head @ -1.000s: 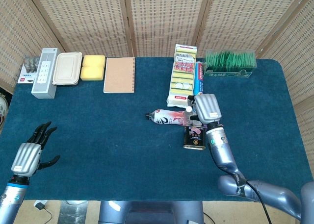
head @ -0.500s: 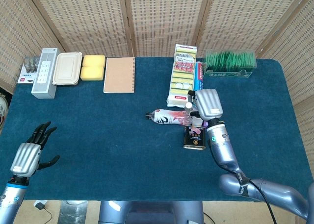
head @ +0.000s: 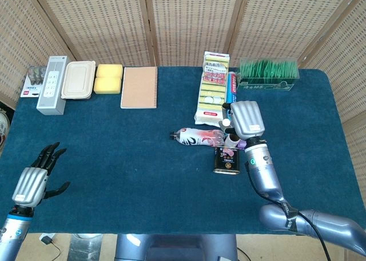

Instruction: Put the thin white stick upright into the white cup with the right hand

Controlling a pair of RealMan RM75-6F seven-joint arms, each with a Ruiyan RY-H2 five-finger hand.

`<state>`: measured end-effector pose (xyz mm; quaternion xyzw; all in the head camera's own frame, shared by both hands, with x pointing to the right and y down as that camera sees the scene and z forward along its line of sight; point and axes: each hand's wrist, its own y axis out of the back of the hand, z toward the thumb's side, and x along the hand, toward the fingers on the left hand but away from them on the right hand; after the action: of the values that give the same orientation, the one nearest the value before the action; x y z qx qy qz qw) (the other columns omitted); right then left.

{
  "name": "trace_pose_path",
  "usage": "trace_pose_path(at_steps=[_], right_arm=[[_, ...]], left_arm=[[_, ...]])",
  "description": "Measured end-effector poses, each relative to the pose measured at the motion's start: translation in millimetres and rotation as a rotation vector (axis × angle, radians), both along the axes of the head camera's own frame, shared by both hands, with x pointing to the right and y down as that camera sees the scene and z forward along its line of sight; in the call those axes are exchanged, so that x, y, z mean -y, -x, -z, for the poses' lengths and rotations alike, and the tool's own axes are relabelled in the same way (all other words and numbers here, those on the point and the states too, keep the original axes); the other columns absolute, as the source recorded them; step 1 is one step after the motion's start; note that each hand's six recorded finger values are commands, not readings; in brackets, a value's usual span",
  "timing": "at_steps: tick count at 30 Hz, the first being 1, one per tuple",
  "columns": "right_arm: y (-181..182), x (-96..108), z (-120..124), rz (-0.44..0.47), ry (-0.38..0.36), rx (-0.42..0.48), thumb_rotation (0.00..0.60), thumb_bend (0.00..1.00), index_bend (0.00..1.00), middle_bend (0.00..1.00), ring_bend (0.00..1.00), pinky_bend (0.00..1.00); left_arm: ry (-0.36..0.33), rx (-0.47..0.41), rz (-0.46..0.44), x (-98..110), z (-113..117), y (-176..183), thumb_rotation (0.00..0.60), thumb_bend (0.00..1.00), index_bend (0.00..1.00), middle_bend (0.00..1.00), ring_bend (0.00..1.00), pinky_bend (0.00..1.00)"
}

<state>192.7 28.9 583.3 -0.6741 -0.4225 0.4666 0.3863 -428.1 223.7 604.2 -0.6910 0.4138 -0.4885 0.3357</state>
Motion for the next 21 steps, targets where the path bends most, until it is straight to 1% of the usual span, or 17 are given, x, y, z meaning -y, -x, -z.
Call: trace_pose_path(at_steps=[7, 10, 16, 19, 21], right_arm=[[-6.1, -0.8, 10.2, -0.014, 0.008, 0.000, 0.600, 0.43, 0.79, 0.95, 1.00, 1.00], [-14.4, 1.5, 19.6, -0.037, 0.005, 0.012, 0.600, 0.44, 0.79, 0.96, 1.00, 1.00], [-43.4, 8.9, 46.5, -0.099, -0.018, 0.017, 0.600, 0.45, 0.79, 0.97, 1.00, 1.00], [-56.1, 5.8, 56.5, -0.123, -0.011, 0.028, 0.600, 0.46, 0.79, 0.97, 1.00, 1.00], [-59.1, -3.4, 61.9, -0.123, 0.013, 0.051, 0.600, 0.46, 0.79, 0.97, 1.00, 1.00]], left_arm=[[0.004, -0.006, -0.003, -0.8, 0.0, -0.8, 0.599, 0.20, 0.10, 0.04, 0.03, 0.31], [0.010, -0.010, -0.007, -1.6, -0.3, -1.5, 0.600, 0.20, 0.10, 0.04, 0.03, 0.31], [0.008, -0.017, -0.019, -4.2, 1.7, -4.1, 0.599, 0.20, 0.10, 0.04, 0.03, 0.31], [0.000, -0.020, -0.023, -5.0, 3.7, -5.0, 0.600, 0.20, 0.10, 0.04, 0.03, 0.31], [-0.002, -0.020, -0.024, -6.2, 4.7, -5.3, 0.600, 0.20, 0.10, 0.04, 0.03, 0.31]])
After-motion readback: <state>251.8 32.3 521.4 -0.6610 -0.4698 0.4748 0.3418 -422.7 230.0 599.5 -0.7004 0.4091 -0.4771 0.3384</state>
